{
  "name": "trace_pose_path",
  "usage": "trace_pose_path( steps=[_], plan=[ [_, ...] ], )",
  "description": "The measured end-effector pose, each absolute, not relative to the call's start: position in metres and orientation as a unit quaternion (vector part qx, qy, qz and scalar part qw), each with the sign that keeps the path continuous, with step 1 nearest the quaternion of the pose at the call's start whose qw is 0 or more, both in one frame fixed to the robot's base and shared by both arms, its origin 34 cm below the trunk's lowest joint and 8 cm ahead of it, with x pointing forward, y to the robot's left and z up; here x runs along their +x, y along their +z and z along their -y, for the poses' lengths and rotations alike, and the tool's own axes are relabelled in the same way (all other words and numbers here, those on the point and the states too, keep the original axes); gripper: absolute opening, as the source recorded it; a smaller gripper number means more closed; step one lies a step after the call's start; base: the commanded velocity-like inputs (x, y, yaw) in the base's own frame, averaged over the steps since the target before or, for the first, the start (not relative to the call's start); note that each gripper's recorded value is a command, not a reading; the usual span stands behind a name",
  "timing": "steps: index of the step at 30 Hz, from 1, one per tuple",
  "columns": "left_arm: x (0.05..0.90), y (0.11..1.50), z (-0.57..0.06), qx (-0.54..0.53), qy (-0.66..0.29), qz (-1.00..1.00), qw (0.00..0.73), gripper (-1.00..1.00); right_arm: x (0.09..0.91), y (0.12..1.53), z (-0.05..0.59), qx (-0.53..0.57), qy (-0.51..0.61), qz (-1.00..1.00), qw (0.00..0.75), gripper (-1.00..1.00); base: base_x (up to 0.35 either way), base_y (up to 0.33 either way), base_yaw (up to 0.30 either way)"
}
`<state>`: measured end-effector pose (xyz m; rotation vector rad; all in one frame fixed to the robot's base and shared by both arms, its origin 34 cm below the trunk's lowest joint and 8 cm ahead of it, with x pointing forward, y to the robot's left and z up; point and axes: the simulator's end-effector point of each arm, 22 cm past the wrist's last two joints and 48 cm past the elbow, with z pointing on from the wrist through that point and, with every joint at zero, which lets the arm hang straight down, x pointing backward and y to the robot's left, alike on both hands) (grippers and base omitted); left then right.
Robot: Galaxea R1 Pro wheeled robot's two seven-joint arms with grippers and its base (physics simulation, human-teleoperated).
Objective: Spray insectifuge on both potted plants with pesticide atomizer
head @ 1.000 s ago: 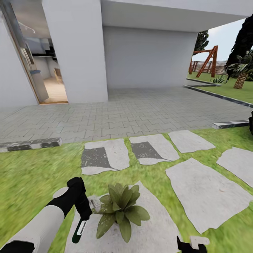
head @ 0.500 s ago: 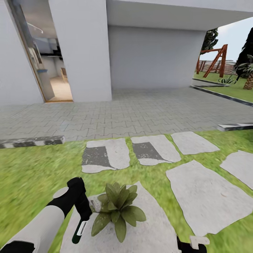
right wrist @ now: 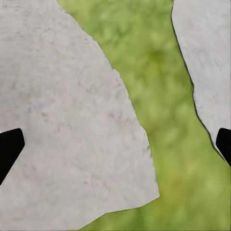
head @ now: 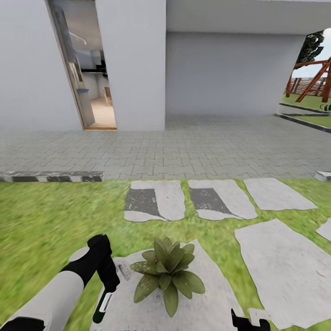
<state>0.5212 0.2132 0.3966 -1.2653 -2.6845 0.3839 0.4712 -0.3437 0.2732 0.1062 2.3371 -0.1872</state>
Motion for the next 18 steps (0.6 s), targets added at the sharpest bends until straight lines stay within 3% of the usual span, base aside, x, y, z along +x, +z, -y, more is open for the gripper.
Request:
trace_pose_path(
  steps=[8, 18],
  plan=[
    [0.5217, 0.3965, -0.2138, -0.421, 0.128, 0.895, 0.074, -1.0, 0.4713, 0.2733, 0.3437, 0.042, -0.074, -0.918, 0.387, 1.0, 0.0, -0.255, 0.276],
    [0.5227, 0.3962, -0.2137, -0.419, 0.128, 0.896, 0.072, -1.0, 0.4712, 0.273, 0.3438, 0.042, -0.074, -0.918, 0.387, 1.0, -0.174, -0.216, 0.052]
  ],
)
